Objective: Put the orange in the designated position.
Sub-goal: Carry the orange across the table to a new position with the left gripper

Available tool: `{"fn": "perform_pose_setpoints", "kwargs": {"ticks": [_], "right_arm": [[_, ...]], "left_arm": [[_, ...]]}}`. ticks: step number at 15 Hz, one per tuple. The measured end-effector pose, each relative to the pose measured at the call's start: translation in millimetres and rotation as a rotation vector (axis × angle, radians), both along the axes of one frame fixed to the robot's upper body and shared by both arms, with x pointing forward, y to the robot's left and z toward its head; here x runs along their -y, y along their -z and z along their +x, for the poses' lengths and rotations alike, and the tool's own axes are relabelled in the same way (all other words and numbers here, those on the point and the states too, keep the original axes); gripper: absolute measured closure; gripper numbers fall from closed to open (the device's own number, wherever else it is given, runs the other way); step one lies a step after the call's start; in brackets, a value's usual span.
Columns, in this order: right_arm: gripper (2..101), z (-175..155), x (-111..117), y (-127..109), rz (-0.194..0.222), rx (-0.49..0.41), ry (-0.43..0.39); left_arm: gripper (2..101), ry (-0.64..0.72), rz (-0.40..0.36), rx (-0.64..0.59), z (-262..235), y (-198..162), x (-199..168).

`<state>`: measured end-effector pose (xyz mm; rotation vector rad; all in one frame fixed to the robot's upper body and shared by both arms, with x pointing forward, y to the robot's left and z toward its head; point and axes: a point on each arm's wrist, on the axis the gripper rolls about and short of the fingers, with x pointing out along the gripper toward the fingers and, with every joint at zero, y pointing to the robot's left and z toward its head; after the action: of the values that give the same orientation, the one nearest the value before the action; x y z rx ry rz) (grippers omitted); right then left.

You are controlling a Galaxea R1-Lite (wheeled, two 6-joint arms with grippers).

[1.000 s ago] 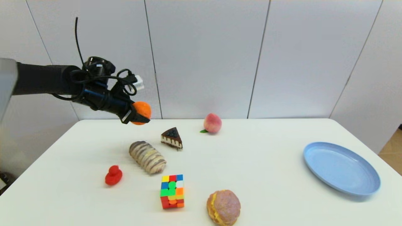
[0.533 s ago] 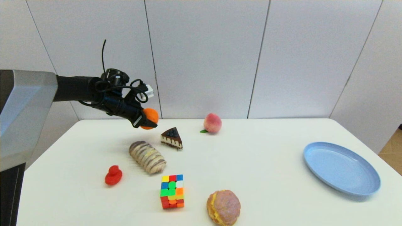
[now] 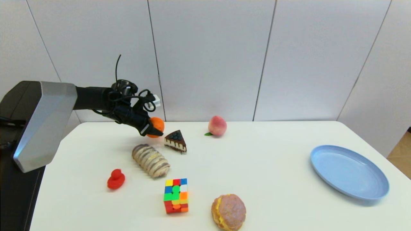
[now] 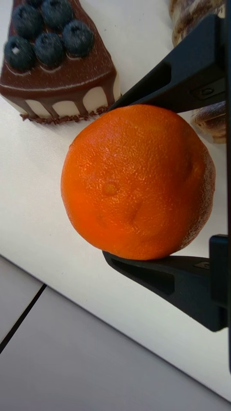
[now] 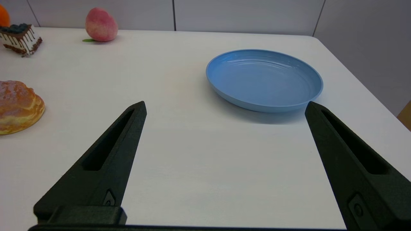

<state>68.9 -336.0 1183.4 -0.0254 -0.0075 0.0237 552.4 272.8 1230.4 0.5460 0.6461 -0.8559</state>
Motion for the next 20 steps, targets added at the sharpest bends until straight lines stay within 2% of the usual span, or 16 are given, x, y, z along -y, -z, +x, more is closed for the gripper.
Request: {"fn": "perform_pose_setpoints", "kwargs": {"ticks": [20], "right_arm": [[4.3,0.0,0.0,0.0,0.0,0.0,0.0]], "left_arm": [[34.8,0.002,0.001,-0.019,2.6,8.3,1.4]]}}
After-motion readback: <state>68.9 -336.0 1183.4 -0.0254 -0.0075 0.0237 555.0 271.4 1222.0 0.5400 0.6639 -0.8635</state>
